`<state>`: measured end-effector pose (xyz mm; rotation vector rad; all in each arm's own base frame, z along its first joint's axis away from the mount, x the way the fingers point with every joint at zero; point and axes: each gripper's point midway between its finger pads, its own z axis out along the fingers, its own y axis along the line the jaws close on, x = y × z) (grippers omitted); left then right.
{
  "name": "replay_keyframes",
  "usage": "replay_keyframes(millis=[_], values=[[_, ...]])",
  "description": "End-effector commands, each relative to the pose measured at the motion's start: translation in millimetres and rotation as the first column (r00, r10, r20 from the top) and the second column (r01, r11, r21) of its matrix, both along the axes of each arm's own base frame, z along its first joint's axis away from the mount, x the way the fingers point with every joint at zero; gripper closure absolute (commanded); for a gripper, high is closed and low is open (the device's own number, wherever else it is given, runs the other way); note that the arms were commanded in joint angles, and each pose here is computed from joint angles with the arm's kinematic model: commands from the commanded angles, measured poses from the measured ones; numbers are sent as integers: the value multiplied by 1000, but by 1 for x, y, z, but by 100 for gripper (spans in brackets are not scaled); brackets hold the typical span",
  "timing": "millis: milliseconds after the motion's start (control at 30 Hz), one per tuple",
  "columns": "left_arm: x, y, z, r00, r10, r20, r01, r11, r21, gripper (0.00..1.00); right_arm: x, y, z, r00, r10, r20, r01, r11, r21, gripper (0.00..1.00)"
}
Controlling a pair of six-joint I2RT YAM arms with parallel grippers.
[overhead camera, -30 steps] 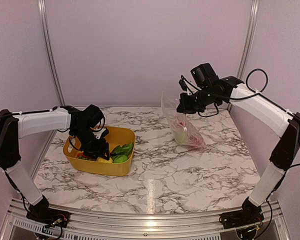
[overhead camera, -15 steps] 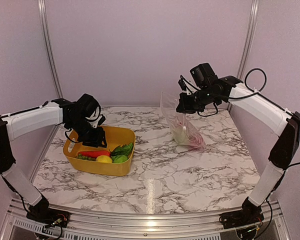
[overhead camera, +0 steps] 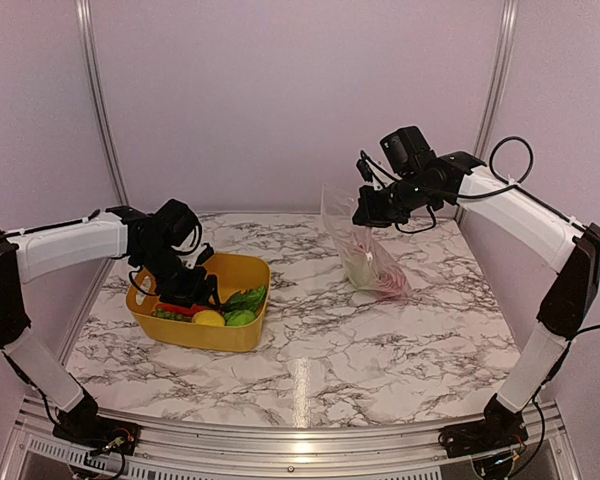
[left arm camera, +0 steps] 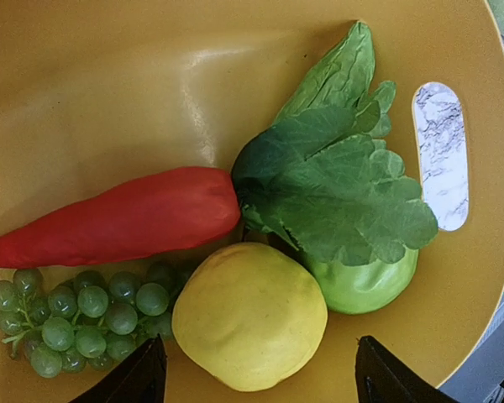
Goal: Place the food in the zip-top bag and seal the zipper
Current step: Pick up the fake fruit from the bin.
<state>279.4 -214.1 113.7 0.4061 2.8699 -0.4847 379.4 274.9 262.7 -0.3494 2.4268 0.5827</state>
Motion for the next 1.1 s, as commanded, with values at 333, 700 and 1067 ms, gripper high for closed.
replay_keyframes(millis=[333,700,1067], values=[[-17,1,-49,989,-83,-120,95,991,97,31,-1,-2,10,1000,-2,16,2,1000,28,100],[5,-6,-16,997,-67,-26,69,995,70,62,-6,-7,13,1000,-9,21,8,1000,21,100],[32,-13,50,990,21,140,-20,1000,-5,63,-6,-6,16,1000,-1,25,1,1000,25,100]])
